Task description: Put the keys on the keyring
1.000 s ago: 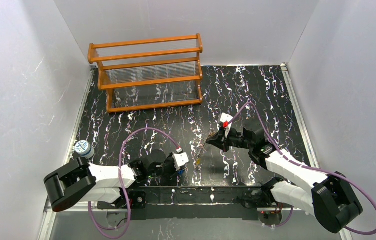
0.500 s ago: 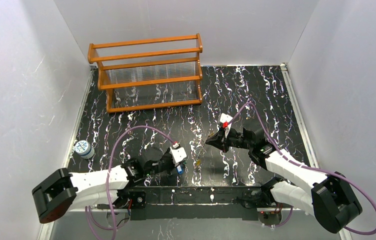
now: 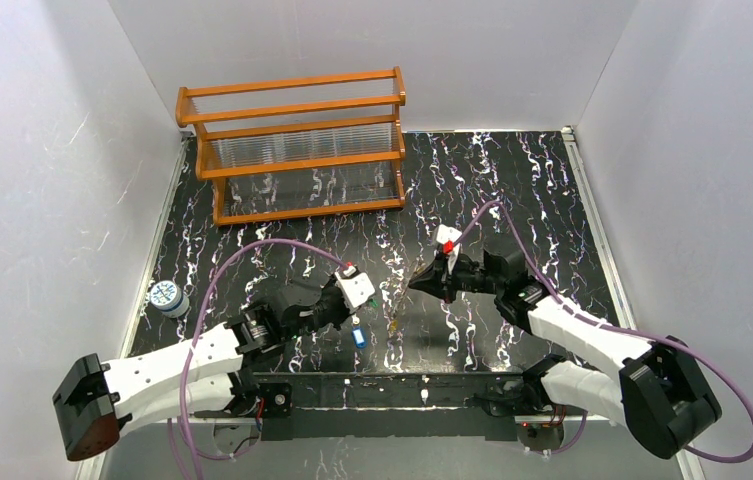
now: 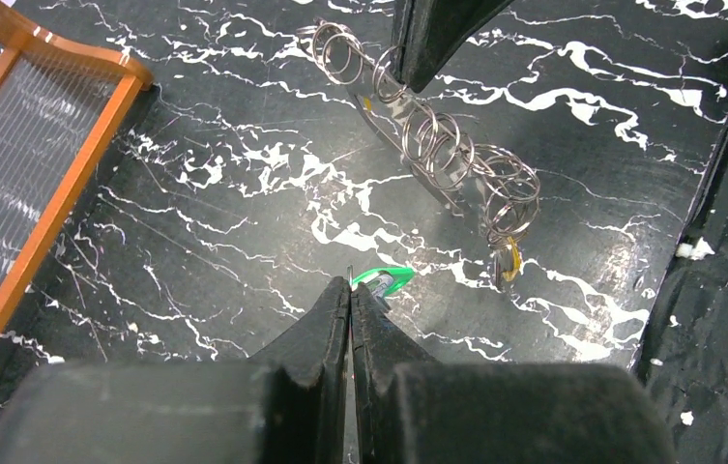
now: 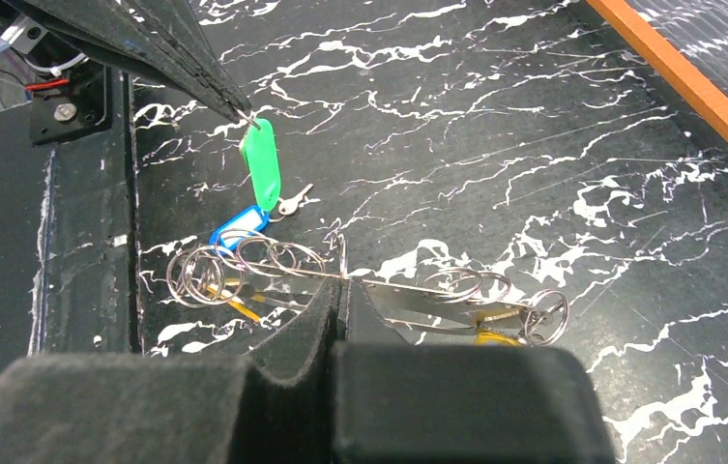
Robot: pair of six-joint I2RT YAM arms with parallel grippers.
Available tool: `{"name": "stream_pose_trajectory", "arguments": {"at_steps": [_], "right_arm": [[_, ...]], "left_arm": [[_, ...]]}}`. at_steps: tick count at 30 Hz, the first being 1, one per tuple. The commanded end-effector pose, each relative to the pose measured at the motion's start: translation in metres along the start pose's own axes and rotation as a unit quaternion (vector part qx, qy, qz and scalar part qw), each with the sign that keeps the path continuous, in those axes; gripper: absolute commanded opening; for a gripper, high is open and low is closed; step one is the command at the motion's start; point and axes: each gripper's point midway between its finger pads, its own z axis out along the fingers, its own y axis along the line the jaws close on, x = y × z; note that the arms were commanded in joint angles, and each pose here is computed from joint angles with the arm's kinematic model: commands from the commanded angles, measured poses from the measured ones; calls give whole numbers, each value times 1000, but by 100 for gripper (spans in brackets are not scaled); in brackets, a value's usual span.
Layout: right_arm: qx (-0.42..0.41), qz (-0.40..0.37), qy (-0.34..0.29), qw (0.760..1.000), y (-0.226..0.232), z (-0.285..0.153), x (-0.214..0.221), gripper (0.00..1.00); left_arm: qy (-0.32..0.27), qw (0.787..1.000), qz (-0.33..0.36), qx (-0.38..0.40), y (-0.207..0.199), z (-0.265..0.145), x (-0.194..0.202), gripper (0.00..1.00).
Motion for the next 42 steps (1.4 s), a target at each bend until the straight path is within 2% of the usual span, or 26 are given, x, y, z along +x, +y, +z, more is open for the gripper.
{"name": "stream_pose_trajectory", "arguments": {"at_steps": [1, 7, 16, 24, 29, 42], "right_arm": [[-34, -35, -30, 998, 4, 4, -29, 1], [-75, -43, -32, 996, 13, 8, -29, 1], [-117, -48, -30, 992, 26, 12, -29, 1], [-110, -74, -18, 991, 30, 18, -25, 1], [-109, -93, -3, 990, 35, 22, -19, 1], [-91, -122, 18, 988, 42, 32, -14, 1]], "left_arm": [[11, 1000, 8, -3, 3, -7, -3, 0], [4, 1000, 23, 19, -5, -8, 1, 0], [-57, 994, 40, 83, -25, -9, -27, 0], [-47, 987, 26, 153, -49, 0, -29, 0], [-43, 987, 17, 151, -49, 6, -31, 0], [-80, 983, 11, 163, -55, 5, -41, 0]]}}
